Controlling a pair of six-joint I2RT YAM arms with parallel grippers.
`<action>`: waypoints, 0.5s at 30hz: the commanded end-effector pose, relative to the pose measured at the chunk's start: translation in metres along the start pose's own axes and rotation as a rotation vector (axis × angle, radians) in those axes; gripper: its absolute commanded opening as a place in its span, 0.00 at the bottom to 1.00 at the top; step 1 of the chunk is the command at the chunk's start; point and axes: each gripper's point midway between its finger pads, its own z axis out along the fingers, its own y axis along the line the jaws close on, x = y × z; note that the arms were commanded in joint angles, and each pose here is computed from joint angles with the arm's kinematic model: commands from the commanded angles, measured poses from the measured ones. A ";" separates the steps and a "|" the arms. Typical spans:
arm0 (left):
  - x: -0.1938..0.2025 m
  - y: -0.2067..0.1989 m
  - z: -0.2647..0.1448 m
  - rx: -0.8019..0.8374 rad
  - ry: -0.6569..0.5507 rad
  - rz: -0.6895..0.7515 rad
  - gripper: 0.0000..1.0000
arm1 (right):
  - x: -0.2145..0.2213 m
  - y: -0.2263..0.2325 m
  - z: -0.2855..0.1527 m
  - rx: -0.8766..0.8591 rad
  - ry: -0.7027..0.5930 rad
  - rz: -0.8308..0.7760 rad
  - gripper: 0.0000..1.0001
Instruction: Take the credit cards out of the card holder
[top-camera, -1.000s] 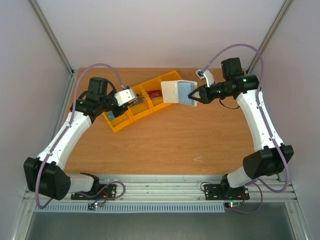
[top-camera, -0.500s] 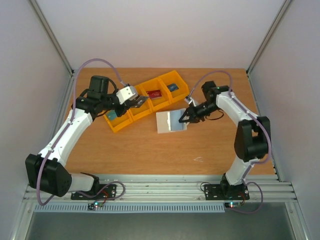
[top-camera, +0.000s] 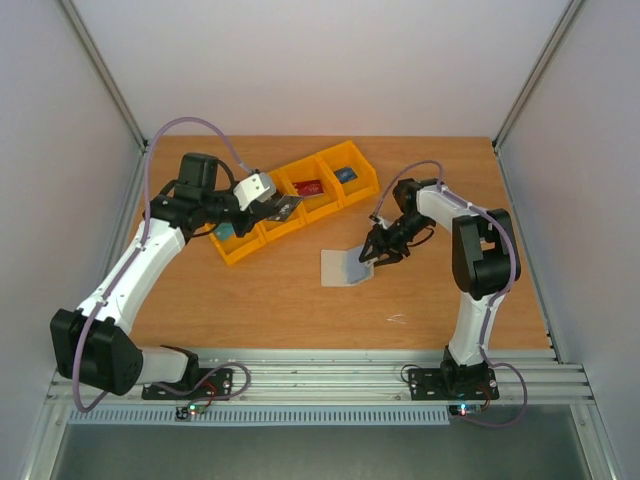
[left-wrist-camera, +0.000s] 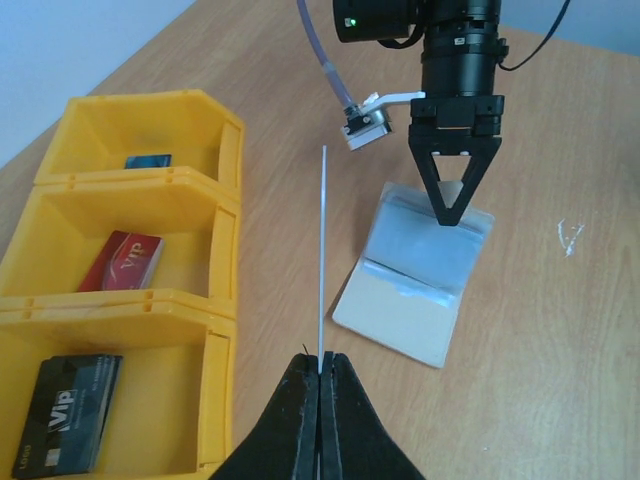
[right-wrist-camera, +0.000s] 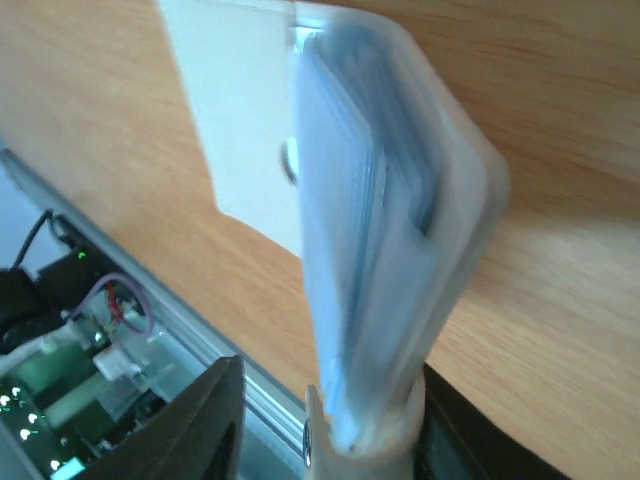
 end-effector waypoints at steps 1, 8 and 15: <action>-0.012 -0.012 -0.007 0.041 -0.069 -0.006 0.00 | 0.005 -0.013 -0.024 0.205 0.007 0.022 0.47; -0.017 -0.034 -0.009 0.149 -0.110 -0.038 0.00 | 0.009 0.036 -0.110 0.508 -0.151 -0.268 0.82; -0.022 -0.047 -0.009 0.201 -0.136 -0.020 0.00 | 0.044 0.200 -0.117 0.267 -0.286 -0.984 0.81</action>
